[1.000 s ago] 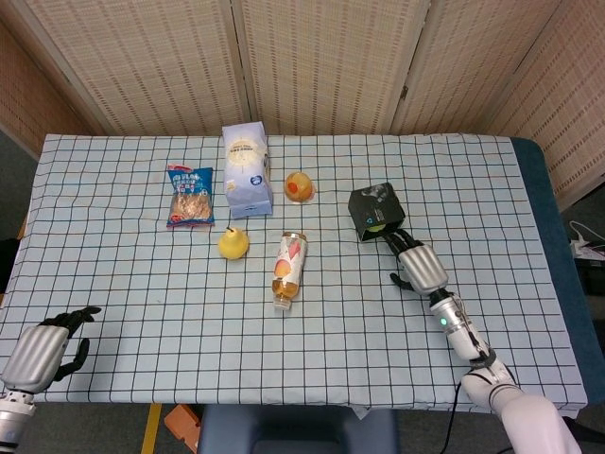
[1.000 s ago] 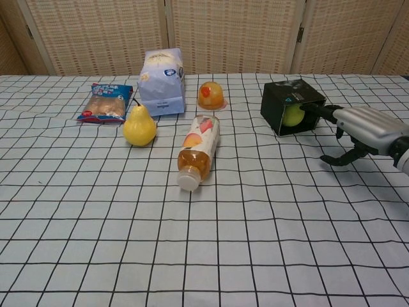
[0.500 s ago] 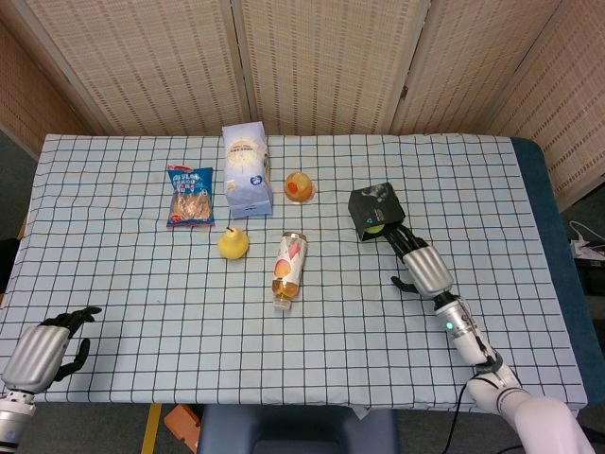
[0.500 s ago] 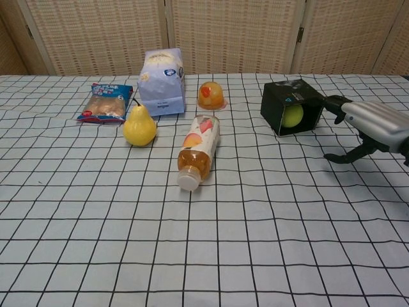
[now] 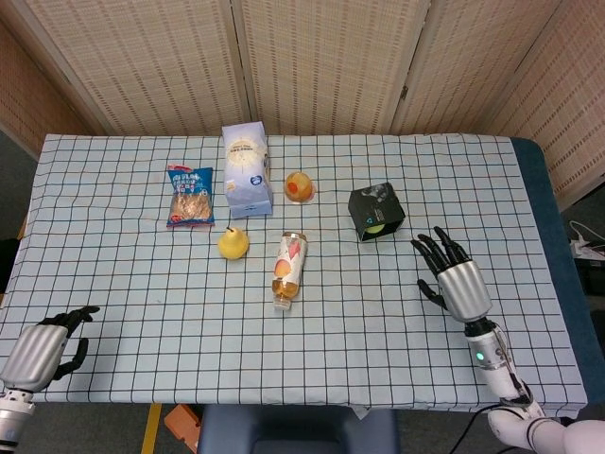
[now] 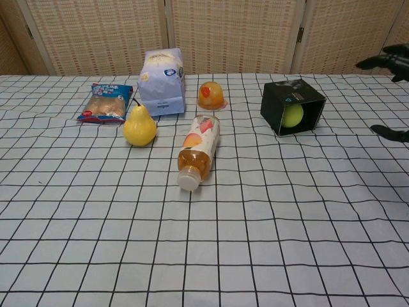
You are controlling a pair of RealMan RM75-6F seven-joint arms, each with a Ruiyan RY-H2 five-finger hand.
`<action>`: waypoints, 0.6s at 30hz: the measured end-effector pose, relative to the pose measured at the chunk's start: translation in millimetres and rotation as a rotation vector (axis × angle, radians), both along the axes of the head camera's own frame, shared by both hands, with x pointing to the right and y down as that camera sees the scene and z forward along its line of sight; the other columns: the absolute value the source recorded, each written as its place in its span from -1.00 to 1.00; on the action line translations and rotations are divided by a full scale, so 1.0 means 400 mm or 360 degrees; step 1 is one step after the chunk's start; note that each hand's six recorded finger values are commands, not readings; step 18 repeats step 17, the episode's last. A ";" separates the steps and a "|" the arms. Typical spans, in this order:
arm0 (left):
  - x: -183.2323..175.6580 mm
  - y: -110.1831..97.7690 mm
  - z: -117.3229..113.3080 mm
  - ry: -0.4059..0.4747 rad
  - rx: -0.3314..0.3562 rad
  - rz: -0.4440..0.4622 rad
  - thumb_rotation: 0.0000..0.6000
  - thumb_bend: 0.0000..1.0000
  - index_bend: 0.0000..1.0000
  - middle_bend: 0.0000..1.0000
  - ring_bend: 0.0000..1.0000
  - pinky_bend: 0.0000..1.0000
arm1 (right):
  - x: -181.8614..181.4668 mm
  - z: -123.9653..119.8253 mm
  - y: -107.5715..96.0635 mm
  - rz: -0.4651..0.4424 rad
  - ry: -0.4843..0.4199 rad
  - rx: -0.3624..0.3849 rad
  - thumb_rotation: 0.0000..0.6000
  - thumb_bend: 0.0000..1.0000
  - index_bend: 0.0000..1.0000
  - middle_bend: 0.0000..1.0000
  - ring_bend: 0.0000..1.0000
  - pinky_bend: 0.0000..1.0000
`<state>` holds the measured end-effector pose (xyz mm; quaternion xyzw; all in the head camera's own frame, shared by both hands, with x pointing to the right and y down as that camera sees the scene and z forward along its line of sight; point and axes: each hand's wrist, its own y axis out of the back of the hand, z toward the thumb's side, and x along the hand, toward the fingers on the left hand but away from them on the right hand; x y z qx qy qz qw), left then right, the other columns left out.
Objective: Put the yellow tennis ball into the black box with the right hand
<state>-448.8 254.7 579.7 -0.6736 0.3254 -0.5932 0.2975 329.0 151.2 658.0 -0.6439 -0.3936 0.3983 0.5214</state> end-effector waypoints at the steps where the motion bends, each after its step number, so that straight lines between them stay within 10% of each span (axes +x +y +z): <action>1: -0.001 0.000 0.001 -0.0004 -0.0001 -0.0002 1.00 0.14 -0.52 -0.34 -0.31 -0.14 | 0.011 -0.017 0.007 0.0012 0.0025 0.0040 1.00 -0.66 -0.81 -0.64 -0.94 -0.47; 18: -0.001 0.000 0.007 -0.0066 0.0004 -0.0007 1.00 0.15 -0.52 -0.34 -0.31 -0.14 | 0.144 -0.082 0.075 0.0219 0.0367 -0.0080 1.00 -0.67 -1.00 -0.93 -1.00 -0.68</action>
